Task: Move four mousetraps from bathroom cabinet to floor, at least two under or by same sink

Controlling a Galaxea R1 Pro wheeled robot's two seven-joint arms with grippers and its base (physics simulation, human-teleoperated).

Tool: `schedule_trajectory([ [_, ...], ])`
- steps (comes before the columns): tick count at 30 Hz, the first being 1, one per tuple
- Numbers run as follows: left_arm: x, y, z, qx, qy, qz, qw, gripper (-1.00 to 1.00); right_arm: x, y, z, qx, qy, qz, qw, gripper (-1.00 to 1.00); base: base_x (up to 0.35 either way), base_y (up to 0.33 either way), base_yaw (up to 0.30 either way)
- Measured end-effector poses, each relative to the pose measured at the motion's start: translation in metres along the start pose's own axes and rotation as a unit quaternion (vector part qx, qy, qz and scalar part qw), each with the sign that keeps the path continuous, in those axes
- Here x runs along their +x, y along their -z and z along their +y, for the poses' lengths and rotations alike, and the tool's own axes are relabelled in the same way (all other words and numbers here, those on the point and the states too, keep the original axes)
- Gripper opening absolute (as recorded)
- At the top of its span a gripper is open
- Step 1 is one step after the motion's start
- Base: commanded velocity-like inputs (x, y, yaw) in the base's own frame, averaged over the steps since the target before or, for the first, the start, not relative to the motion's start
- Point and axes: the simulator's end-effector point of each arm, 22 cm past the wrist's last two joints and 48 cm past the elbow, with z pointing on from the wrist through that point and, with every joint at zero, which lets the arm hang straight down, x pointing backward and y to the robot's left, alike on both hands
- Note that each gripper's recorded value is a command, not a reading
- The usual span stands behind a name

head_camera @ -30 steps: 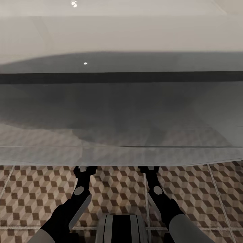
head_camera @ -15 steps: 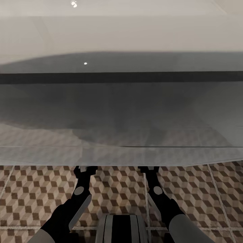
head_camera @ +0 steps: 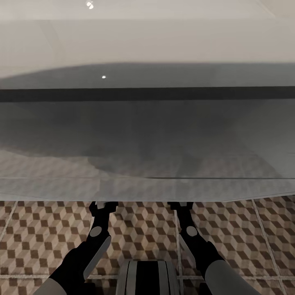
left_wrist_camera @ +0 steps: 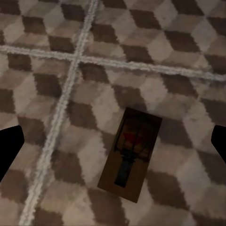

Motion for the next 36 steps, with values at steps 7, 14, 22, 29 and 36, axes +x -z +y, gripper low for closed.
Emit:
schedule_trajectory([
  [7,0.0004,0.0005,-0.0014,0.001,0.000,0.001,1.0000,1.00,0.0000,-0.0001,0.0001,0.000,0.000,0.000,1.0000,1.00,0.000,0.000,0.000],
  [14,0.0007,0.0003,-0.0009,0.001,0.000,0.001,1.0000,1.00,-0.0001,-0.0001,0.0001,0.000,0.001,0.000,1.0000,1.00,0.000,0.000,0.000],
  [22,0.0013,0.0004,-0.0029,0.005,-0.001,0.002,1.0000,1.00,0.0000,0.0000,0.0002,0.000,0.001,0.000,1.0000,1.00,0.000,0.000,0.000],
  [29,0.0007,0.0003,-0.0010,0.001,-0.001,0.001,1.0000,1.00,0.0000,0.0000,0.0002,0.000,0.001,0.000,1.0000,1.00,0.000,0.000,0.000],
  [36,0.0003,0.0004,-0.0011,0.001,0.000,-0.001,1.0000,1.00,0.0001,-0.0001,0.0002,0.000,0.001,0.000,1.0000,1.00,-0.049,0.000,0.000],
])
